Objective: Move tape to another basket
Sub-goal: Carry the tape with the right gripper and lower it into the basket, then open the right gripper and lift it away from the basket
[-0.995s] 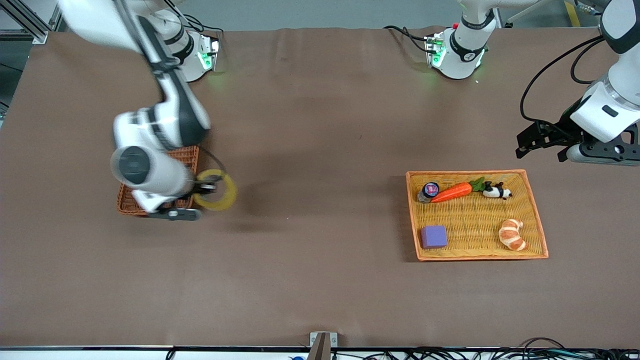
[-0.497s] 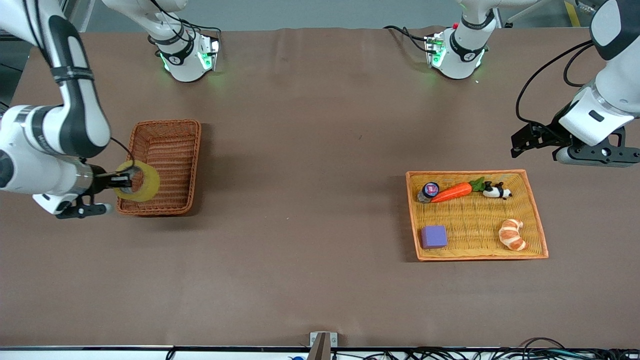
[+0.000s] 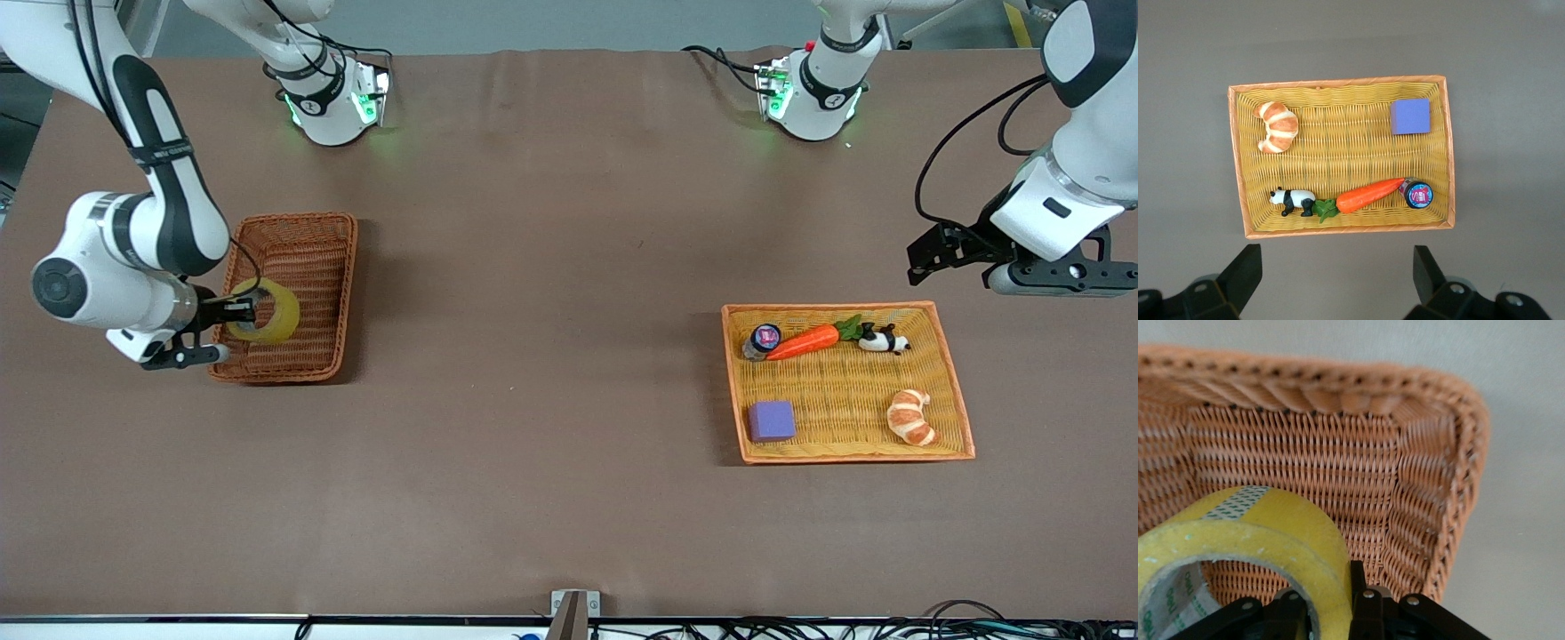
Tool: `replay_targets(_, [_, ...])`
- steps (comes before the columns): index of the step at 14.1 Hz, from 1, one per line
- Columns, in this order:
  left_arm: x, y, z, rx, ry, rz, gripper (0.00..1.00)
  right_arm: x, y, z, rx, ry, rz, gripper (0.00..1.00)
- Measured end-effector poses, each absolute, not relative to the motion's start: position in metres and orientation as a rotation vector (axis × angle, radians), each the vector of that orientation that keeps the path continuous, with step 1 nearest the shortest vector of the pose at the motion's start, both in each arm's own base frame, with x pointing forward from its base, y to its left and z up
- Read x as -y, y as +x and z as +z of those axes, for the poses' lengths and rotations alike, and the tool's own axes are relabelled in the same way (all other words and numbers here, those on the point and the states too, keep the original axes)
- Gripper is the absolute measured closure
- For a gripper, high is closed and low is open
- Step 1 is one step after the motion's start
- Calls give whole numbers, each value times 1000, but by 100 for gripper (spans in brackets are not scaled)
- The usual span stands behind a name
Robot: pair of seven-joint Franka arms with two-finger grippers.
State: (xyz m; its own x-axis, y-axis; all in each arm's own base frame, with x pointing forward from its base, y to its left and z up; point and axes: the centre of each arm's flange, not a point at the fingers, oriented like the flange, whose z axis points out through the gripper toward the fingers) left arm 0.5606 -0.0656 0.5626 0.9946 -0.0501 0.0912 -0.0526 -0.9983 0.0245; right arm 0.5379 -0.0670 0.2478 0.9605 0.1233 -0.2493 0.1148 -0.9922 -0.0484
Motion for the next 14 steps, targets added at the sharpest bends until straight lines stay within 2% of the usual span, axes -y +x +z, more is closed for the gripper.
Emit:
replay_targets(4, [66, 559, 581, 83, 3108, 166, 0, 64, 519, 229, 189, -3062, 450, 78])
replay_targets(9, [65, 545, 599, 80, 3117, 81, 0, 61, 508, 218, 192, -3049, 495, 77])
replay_targets(11, [64, 545, 599, 79, 3118, 77, 0, 61, 508, 219, 193, -3051, 490, 61])
replay_targets(14, [62, 545, 597, 73, 3118, 73, 0, 61, 519, 235, 196, -3065, 439, 28])
